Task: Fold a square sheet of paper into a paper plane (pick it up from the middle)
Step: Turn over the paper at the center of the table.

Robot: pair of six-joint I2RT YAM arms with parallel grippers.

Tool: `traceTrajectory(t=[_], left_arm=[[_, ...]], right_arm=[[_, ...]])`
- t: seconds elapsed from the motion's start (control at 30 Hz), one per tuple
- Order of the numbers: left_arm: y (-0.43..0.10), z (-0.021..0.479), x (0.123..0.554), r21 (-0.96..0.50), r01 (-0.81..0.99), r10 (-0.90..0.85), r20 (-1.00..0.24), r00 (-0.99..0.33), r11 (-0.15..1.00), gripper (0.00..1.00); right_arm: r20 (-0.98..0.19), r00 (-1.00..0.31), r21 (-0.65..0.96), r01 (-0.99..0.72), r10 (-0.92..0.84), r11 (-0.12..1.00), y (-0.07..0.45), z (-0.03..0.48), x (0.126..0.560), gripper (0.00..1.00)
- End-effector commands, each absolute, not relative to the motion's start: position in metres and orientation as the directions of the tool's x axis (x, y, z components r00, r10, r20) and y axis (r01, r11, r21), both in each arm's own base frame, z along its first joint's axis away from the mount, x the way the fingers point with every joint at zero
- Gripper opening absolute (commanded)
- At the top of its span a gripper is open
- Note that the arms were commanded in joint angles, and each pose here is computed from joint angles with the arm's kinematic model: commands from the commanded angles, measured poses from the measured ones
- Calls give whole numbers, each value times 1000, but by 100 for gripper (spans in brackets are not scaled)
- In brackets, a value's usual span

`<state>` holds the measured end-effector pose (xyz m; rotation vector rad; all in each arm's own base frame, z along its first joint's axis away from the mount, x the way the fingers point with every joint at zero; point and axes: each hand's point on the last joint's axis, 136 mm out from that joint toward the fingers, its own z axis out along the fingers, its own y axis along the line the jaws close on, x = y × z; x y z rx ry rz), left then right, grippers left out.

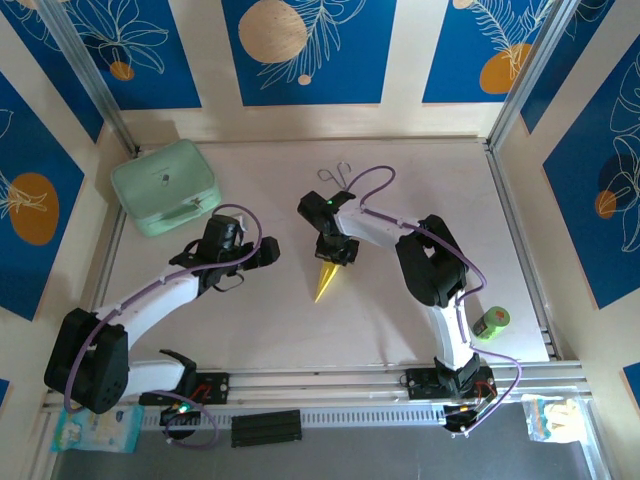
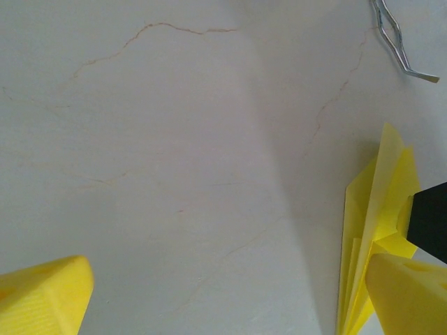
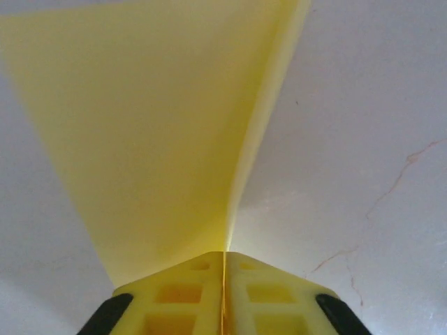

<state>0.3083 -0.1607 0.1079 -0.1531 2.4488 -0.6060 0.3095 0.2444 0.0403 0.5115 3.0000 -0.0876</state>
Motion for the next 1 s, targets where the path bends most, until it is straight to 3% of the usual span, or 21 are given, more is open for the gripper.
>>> traceTrajectory(t=[0.0, 0.27, 0.53, 0.8, 0.97], left_arm=[[-159, 109, 309, -486, 20, -271, -520, -810, 874, 99], [-152, 111, 309, -576, -34, -365, -468, -805, 816, 99], [-139, 102, 311, -659, -120, -481, -400, -780, 743, 99], [-124, 100, 306, -628, -156, -508, -433, -745, 762, 95], [-136, 87, 299, -655, -148, -488, -375, -788, 741, 81]], right_arm=[[-121, -931, -4, 348, 345, 937, 240, 54, 310, 2], [-209, -974, 257, 31, 87, 966, 286, 100, 328, 0], [-251, -958, 580, -264, -139, 770, 357, 128, 313, 0], [-154, -976, 750, -217, -154, 625, 379, 95, 299, 1], [-101, -986, 761, -162, -131, 628, 371, 66, 297, 2]])
